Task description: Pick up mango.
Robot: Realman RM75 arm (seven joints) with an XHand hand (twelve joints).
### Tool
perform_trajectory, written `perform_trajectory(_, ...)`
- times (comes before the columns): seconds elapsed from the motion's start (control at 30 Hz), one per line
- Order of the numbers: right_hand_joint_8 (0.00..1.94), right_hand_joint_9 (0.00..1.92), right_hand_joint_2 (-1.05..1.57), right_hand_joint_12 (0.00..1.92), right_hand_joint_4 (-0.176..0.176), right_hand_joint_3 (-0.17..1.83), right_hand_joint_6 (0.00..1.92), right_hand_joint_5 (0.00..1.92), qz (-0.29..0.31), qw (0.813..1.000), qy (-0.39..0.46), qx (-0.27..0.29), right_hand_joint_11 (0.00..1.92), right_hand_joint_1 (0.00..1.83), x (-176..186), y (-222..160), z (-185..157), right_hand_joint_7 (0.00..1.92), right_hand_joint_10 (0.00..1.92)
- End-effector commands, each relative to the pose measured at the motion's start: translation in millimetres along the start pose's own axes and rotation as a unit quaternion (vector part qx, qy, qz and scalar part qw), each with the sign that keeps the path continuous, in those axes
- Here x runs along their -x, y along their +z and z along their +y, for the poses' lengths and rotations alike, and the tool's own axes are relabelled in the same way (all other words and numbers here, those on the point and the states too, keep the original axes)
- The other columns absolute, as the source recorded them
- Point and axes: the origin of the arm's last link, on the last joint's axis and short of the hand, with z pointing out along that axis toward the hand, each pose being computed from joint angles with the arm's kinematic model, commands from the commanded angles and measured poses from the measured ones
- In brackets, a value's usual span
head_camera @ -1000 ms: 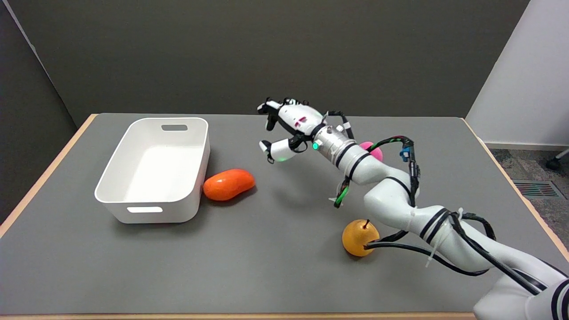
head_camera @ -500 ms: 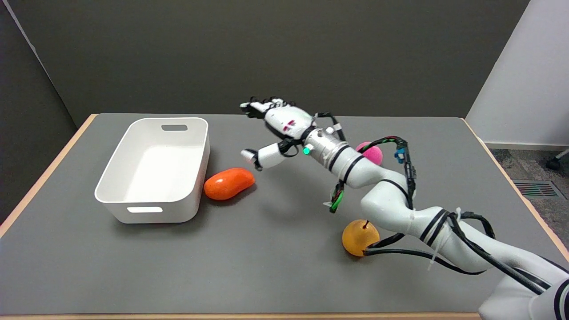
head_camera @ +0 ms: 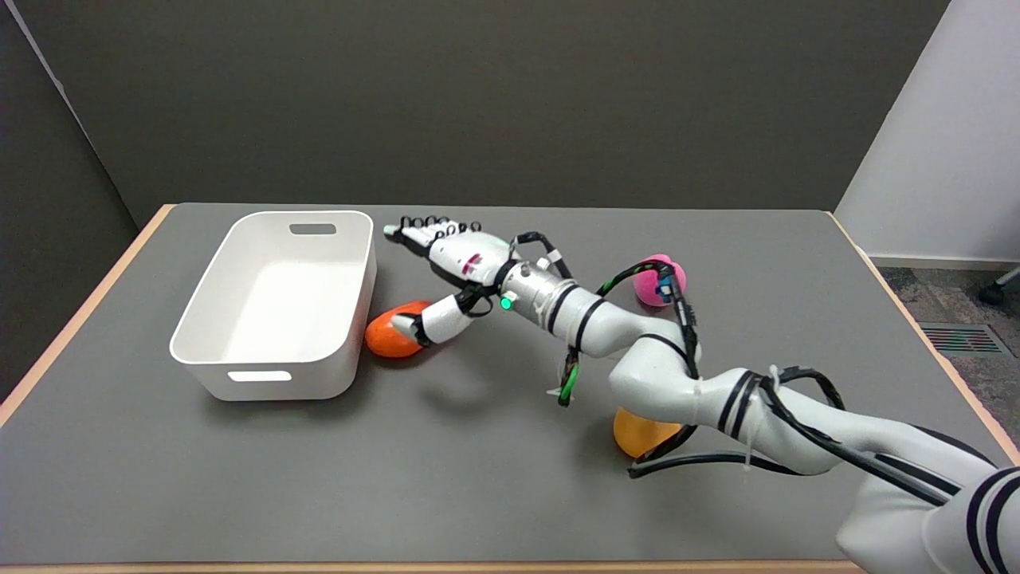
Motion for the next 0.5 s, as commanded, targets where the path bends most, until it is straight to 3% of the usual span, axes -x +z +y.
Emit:
perform_trajectory(0.03, 0.32, 0.04, 0.55, 1.06, -0.034, 0.94, 0.13, 0.05, -0.056, 0.998, 0.011, 0.014, 0.04, 0.50, 39, 16, 6, 0.10, 0.62)
perform_trajectory(0.5, 0.32, 0.05, 0.57, 1.06, -0.054, 0.95, 0.15, 0.06, -0.066, 0.997, 0.024, 0.020, 0.05, 0.52, 50, 10, 8, 0.13, 0.63)
